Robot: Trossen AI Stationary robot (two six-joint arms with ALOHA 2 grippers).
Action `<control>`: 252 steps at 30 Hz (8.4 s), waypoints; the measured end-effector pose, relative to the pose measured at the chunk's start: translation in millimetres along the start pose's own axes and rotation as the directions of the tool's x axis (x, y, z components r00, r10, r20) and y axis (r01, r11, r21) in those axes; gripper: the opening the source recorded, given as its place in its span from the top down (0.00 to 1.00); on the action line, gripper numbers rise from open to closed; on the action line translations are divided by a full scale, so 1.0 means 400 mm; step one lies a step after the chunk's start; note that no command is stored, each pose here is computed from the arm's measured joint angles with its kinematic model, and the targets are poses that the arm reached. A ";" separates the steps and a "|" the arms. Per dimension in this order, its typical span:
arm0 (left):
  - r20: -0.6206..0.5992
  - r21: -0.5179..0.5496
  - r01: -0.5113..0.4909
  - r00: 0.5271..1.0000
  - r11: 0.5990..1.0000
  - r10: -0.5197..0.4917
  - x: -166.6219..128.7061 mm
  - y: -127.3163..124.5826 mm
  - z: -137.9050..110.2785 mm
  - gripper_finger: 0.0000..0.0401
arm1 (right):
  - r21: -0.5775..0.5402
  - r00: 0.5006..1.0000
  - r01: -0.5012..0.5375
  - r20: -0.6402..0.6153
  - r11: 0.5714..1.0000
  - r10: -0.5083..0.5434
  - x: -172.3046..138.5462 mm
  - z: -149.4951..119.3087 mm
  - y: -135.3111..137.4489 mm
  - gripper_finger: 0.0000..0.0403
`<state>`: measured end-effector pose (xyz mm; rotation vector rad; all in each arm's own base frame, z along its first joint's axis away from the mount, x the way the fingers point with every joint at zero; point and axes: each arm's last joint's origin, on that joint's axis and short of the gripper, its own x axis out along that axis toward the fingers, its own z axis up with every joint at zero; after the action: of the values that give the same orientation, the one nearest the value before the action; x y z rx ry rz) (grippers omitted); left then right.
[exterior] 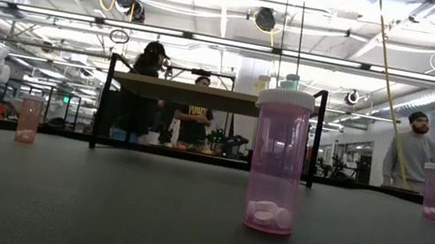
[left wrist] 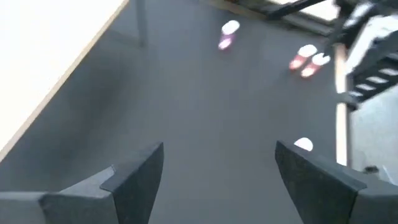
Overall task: Pick and place medicine bottles onto shelf by color
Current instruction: Put the yellow pill bottle on the shelf aligned with the other yellow pill bottles
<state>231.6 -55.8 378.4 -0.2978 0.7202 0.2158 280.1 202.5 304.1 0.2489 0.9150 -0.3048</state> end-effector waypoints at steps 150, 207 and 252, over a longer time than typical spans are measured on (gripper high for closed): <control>-0.532 -0.476 -0.576 0.790 0.665 0.304 0.164 -0.252 -0.585 0.73 | -0.326 0.728 -0.460 0.394 0.826 0.561 0.363 0.382 -0.212 0.44; -0.660 -0.372 -0.582 0.713 0.723 0.236 0.214 -0.216 -0.515 0.71 | -0.190 0.796 -0.476 0.321 0.858 0.513 0.376 0.296 -0.155 0.44; -0.605 0.457 0.215 0.787 0.863 0.124 0.362 -0.242 -0.510 0.40 | 0.025 0.830 -0.490 0.320 0.871 0.458 0.380 0.287 -0.153 0.44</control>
<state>240.8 -202.8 154.1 0.1407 1.3955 -0.1432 429.4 83.9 243.8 0.5051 0.5043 0.0752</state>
